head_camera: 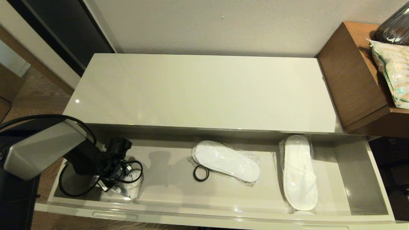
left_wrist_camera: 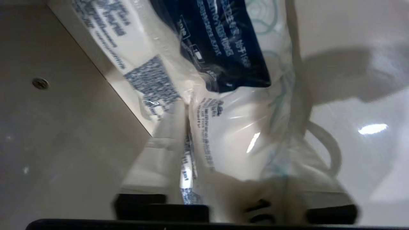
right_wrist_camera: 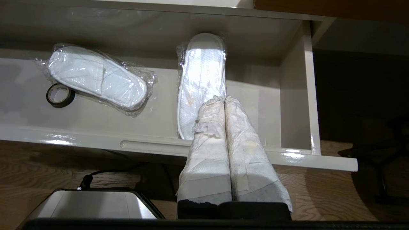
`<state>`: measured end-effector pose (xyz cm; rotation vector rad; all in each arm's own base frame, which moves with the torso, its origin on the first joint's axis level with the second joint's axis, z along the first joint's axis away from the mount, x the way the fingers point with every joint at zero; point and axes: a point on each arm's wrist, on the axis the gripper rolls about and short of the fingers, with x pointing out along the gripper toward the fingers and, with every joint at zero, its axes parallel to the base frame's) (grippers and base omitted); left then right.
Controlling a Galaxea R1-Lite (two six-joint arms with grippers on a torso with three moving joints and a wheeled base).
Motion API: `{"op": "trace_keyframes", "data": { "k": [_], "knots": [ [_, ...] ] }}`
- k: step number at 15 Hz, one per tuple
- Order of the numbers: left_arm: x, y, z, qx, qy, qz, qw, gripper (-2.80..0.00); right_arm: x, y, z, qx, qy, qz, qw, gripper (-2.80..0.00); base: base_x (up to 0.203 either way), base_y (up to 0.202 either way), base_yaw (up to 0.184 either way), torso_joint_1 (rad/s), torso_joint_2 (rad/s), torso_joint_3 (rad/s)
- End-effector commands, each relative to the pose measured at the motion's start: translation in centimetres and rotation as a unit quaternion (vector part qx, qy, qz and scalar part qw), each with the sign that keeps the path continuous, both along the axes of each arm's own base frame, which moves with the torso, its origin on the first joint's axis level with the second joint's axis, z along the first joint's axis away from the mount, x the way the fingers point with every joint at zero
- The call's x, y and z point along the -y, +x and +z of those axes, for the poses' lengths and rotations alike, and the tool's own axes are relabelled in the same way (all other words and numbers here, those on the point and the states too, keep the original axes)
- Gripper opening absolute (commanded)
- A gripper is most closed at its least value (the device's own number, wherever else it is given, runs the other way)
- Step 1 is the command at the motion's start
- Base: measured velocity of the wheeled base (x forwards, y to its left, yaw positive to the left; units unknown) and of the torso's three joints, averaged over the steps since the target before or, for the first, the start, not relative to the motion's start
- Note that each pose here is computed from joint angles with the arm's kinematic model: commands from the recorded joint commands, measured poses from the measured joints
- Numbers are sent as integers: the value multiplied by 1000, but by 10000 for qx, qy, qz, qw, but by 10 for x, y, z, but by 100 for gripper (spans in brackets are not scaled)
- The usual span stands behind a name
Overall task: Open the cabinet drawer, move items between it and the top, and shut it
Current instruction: Take out the tissue from the drawer
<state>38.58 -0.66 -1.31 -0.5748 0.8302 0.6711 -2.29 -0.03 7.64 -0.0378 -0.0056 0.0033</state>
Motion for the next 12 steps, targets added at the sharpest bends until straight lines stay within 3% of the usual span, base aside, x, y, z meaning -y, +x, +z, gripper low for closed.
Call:
{"op": "trace_keyframes", "data": {
  "k": [1,6,12],
  "knots": [
    [4,-2,13,174,1,-42,9998,-280,0,0,0,11,-2,-2,10000,-280,0,0,0,0,0,0],
    [31,-21,64,622,95,-524,9966,-280,0,0,0,11,-2,-2,10000,-280,0,0,0,0,0,0],
    [50,-55,98,429,179,-652,9968,-280,0,0,0,11,-2,-2,10000,-280,0,0,0,0,0,0]
  ]
}}
